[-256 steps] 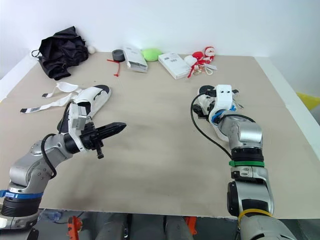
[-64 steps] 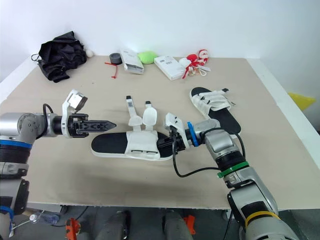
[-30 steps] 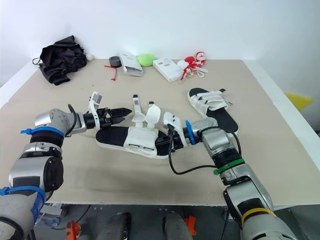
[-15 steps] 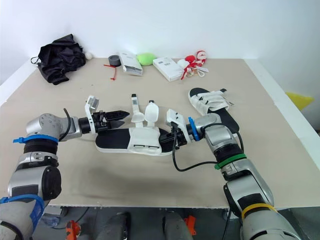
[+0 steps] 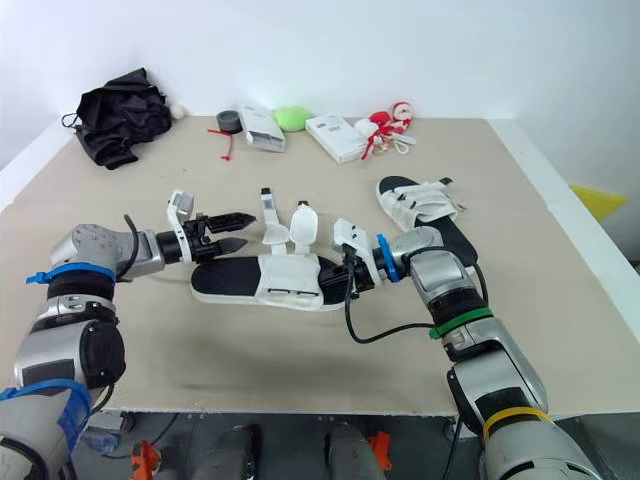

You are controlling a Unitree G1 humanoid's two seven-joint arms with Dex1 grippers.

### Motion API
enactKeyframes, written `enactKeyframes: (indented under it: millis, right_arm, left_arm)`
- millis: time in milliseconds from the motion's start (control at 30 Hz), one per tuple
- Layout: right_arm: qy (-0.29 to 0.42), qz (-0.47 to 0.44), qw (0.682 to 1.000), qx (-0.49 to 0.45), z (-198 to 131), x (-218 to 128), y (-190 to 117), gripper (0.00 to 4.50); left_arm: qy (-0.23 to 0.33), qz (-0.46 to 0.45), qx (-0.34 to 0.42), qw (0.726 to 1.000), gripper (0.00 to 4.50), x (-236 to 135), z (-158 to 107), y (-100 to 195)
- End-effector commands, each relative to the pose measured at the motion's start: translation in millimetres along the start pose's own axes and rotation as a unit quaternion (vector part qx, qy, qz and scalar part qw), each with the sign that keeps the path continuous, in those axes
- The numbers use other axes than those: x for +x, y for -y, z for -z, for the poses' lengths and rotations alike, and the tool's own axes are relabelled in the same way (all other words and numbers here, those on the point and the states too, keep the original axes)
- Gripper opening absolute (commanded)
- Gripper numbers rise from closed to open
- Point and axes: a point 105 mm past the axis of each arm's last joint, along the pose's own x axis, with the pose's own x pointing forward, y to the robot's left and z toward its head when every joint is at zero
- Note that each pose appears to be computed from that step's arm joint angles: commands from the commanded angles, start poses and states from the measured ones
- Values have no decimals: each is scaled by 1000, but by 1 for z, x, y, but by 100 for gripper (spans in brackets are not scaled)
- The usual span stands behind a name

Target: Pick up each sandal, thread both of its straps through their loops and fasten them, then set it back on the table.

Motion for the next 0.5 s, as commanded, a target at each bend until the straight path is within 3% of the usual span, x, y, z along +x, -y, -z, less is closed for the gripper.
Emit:
enactKeyframes:
  millis: [33,267,500]
  right_arm:
    - [-43,2,998,35,27,-3,-4,0]
    - [-42,0,998,36,27,-2,-6,0]
    - [-37,-1,999,38,27,1,-9,0]
  left_arm:
    - [29,-2,8,1000,443,-16,-22,11]
    - [28,-33,18,999,443,-20,-26,4]
    - [27,-40,-3,999,443,16,-14,-1]
